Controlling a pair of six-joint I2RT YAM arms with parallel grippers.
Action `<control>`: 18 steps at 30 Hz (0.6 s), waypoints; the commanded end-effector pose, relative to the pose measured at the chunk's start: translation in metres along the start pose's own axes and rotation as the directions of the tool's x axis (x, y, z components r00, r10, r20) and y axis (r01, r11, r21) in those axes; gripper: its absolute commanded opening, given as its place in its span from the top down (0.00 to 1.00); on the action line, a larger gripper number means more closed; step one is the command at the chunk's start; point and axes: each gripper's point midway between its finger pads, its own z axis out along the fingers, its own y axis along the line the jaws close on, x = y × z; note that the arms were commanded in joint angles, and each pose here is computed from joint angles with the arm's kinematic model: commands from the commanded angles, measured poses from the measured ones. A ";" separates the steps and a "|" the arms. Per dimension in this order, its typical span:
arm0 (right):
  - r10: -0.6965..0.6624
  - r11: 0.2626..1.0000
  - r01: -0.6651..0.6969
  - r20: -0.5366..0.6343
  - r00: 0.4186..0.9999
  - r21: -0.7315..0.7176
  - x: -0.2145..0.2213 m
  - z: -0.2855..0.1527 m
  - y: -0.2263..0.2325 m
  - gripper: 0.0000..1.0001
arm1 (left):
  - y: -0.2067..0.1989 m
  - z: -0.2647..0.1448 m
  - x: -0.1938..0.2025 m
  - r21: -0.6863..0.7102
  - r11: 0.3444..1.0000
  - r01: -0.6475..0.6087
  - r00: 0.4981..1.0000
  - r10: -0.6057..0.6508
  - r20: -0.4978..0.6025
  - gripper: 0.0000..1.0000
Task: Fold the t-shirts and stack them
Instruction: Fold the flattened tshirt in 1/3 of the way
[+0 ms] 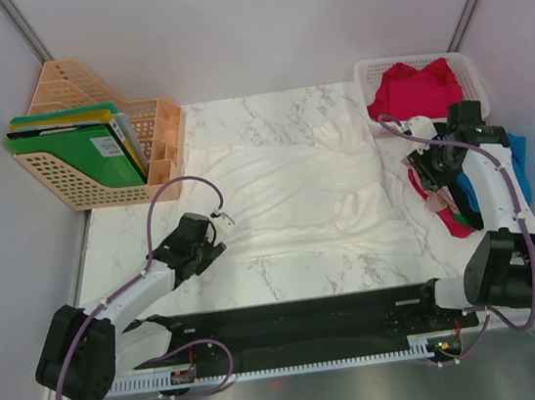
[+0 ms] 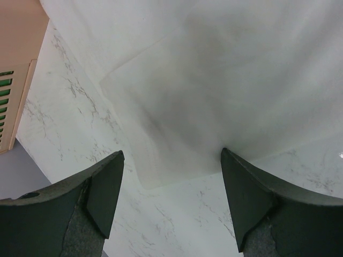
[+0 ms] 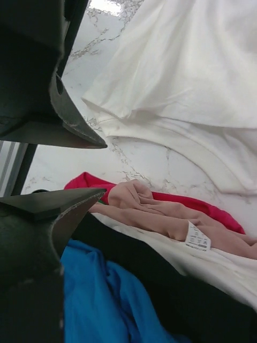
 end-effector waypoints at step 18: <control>0.130 0.903 -0.130 -0.029 0.991 -0.410 -0.069 0.102 0.032 0.57 | -0.027 0.002 0.039 0.094 0.995 -0.020 0.990 0.033 -0.136 0.20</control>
